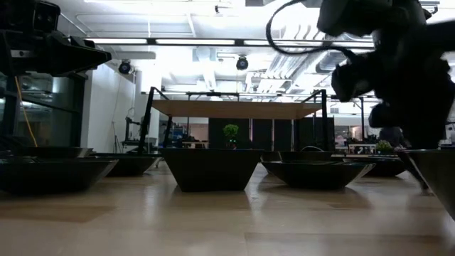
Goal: Pick & Place Mini shaped plates
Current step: Stack the black square plate on top of the black square plate on the shelf
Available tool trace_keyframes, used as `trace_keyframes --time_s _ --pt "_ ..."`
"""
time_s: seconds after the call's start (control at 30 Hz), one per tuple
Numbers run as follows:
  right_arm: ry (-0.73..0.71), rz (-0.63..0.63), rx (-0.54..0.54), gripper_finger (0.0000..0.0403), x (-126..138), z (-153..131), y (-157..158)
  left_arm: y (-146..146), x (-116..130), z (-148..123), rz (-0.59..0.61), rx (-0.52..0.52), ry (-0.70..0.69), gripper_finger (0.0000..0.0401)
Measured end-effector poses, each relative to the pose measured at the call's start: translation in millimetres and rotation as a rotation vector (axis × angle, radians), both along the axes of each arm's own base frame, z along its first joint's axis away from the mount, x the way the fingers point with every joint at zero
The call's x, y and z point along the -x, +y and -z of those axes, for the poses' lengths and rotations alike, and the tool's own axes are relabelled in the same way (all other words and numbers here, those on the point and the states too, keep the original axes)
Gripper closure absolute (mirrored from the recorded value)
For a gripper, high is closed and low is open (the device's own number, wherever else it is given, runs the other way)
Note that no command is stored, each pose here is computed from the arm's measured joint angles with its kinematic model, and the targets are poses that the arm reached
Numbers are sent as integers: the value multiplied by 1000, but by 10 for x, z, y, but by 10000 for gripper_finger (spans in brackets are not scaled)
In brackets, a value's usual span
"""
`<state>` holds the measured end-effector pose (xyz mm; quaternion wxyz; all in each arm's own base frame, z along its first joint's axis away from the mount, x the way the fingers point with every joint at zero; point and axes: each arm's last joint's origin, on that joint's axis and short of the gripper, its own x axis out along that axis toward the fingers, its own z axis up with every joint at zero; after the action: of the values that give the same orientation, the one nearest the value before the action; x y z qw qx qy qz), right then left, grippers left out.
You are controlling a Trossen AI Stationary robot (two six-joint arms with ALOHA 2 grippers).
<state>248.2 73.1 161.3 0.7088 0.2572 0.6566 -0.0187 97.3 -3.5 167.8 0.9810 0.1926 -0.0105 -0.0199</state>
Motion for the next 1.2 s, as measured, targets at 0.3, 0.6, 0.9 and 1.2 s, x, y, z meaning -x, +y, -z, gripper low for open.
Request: trace_keyframes --time_s 0.3,0.6,0.9,1.2 --pt "-209 165 -13 402 139 -522 -268 0 0 0 0 0 0 345" --pt "-487 408 25 402 464 -1062 -786 0 0 0 0 0 0 345" --pt "-663 543 142 403 640 -1259 -1263 0 0 0 0 0 0 345" --pt "-819 674 207 403 701 -1376 -1669 0 0 0 0 0 0 345"
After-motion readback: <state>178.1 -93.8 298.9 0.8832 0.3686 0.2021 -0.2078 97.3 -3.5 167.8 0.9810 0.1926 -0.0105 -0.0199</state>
